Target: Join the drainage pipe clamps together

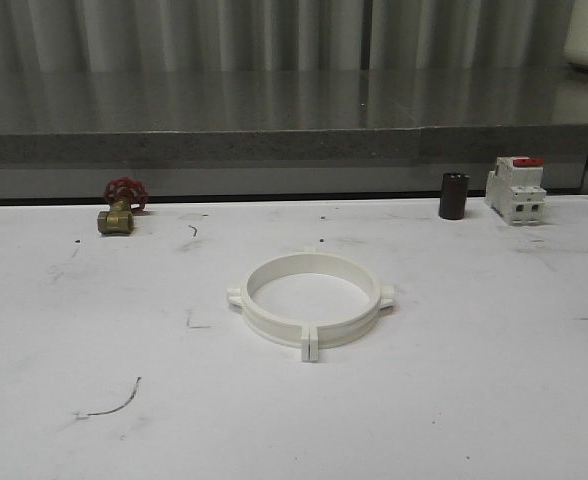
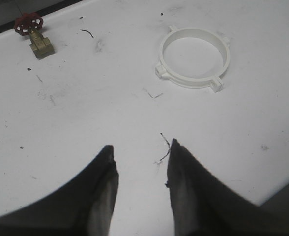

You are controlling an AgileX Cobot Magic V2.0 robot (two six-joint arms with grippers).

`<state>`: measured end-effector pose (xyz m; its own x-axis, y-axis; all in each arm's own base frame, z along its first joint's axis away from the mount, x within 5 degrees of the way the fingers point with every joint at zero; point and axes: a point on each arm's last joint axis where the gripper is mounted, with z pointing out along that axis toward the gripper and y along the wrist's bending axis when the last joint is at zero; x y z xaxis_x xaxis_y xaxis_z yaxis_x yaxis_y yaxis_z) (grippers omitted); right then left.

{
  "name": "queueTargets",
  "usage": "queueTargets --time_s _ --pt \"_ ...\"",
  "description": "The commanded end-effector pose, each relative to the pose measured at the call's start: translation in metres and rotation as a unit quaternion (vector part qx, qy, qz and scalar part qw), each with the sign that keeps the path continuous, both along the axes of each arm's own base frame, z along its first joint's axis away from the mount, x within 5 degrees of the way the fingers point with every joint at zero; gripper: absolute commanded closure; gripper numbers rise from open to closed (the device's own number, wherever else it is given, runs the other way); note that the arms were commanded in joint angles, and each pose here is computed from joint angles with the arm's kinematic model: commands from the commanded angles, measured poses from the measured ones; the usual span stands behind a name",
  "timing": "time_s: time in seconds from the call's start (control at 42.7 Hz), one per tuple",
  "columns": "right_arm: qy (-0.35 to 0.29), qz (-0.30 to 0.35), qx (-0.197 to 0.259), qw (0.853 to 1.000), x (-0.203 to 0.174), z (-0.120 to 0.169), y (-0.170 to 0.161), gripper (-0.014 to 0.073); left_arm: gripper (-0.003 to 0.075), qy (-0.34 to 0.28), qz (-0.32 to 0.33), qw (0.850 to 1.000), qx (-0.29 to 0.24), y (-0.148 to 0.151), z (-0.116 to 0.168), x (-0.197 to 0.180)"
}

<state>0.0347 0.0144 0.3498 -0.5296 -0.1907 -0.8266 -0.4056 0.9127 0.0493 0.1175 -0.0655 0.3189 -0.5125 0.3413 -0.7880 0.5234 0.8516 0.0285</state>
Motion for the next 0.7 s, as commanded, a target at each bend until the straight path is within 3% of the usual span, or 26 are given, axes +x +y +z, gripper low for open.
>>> queueTargets --time_s 0.0,0.117,0.562,0.679 --pt "-0.035 0.001 0.012 0.999 0.003 0.010 0.001 0.0670 0.0601 -0.042 0.002 0.999 -0.027 -0.002 0.014 0.003" --pt "-0.034 0.001 0.011 0.999 0.003 0.010 0.001 0.0662 0.0742 -0.042 0.002 0.999 -0.027 -0.002 0.014 0.003" --pt "-0.032 0.002 0.013 0.999 0.003 0.010 0.002 0.0662 0.0741 -0.055 -0.005 0.998 -0.034 0.001 0.015 -0.006" --pt "-0.032 0.003 0.013 0.999 0.003 0.010 0.002 0.0662 0.0741 -0.084 0.031 0.995 -0.040 0.016 0.014 -0.015"
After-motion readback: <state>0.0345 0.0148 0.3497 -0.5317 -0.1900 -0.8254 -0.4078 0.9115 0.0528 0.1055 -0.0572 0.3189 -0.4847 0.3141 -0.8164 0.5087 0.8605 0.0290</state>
